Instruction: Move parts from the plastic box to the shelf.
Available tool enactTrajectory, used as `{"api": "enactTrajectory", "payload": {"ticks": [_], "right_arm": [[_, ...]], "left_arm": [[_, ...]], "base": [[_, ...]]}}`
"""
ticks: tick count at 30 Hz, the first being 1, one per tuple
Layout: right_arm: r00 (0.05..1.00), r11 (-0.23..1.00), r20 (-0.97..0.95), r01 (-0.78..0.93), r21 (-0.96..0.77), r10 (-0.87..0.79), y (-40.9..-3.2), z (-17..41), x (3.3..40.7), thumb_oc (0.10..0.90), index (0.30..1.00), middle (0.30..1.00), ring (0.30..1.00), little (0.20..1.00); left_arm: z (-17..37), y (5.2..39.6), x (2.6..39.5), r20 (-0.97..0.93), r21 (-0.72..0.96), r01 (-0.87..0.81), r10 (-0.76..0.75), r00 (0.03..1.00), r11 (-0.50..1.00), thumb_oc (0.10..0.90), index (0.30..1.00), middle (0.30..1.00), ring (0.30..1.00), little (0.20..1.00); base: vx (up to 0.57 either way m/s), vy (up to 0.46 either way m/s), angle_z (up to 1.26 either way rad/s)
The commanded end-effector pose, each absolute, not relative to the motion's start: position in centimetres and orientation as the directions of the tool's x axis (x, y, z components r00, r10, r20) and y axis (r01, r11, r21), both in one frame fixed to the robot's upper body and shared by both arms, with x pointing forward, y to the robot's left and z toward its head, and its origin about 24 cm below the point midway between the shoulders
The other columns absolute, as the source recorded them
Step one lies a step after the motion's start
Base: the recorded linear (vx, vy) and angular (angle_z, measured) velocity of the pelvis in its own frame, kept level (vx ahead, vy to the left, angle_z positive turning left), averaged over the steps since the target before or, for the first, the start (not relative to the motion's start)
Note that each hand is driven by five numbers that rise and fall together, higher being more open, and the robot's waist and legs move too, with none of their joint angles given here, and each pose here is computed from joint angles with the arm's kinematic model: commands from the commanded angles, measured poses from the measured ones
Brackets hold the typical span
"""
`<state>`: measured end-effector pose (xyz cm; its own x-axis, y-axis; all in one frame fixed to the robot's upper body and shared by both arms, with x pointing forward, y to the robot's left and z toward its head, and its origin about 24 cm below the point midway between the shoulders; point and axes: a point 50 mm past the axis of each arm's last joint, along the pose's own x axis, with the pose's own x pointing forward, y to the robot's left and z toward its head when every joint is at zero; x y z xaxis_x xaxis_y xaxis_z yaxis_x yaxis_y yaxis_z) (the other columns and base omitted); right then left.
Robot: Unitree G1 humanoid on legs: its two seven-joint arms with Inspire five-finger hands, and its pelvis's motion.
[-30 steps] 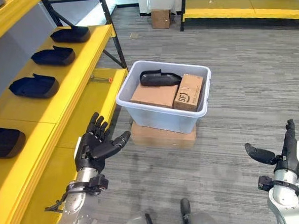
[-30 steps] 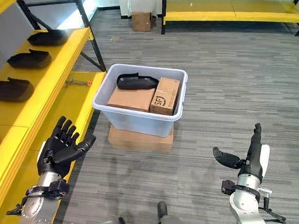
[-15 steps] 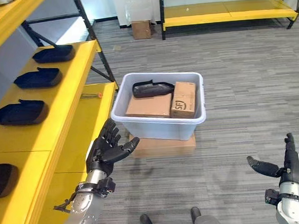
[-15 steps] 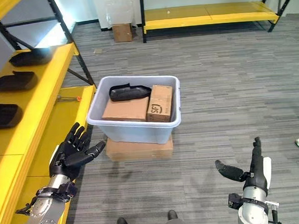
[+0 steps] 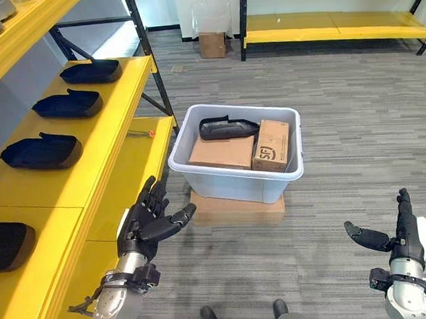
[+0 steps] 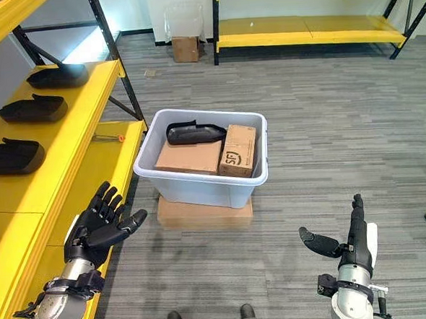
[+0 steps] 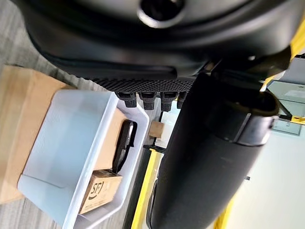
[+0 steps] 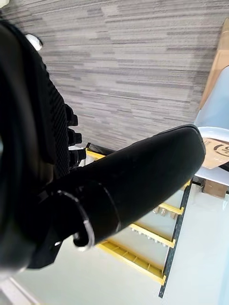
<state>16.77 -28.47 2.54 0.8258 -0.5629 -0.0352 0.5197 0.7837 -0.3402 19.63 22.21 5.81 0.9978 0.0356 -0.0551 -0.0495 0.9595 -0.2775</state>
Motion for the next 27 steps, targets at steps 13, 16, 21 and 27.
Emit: {"api": "enactTrajectory", "payload": {"ticks": [13, 16, 21, 27], "right_arm": [[0.782, 0.742, 0.244, 0.622, -0.25, -0.574, -28.6, 7.3, 18.9, 0.9, 1.0, 1.0, 1.0, 1.0], [0.79, 0.744, 0.246, 0.612, -0.267, -0.562, -28.6, 7.3, 18.7, 0.9, 1.0, 1.0, 1.0, 1.0], [0.924, 0.951, 0.353, 0.229, -0.208, -0.146, -23.7, 10.0, 23.1, 0.9, 1.0, 1.0, 1.0, 1.0], [0.928, 0.947, 0.342, 0.231, -0.222, -0.146, -23.5, 9.8, 23.2, 0.9, 1.0, 1.0, 1.0, 1.0]], "left_arm": [[10.9, 23.7, 20.8, 0.233, -0.178, 0.034, 0.009, 0.972, 0.984, 0.9, 1.0, 1.0, 1.0, 1.0], [11.3, 23.9, 20.6, 0.261, -0.173, 0.045, 0.001, 0.965, 0.984, 0.9, 1.0, 1.0, 1.0, 1.0], [9.2, 22.7, 23.8, 0.196, -0.148, 0.014, 0.015, 0.981, 0.989, 0.9, 1.0, 1.0, 1.0, 1.0], [9.3, 22.6, 23.6, 0.197, -0.152, 0.037, -0.006, 0.98, 0.988, 0.9, 1.0, 1.0, 1.0, 1.0]], "base": [[0.0, 0.002, 0.0], [0.0, 0.0, 0.0], [0.0, 0.001, -0.01], [0.0, 0.021, 0.06]]}}
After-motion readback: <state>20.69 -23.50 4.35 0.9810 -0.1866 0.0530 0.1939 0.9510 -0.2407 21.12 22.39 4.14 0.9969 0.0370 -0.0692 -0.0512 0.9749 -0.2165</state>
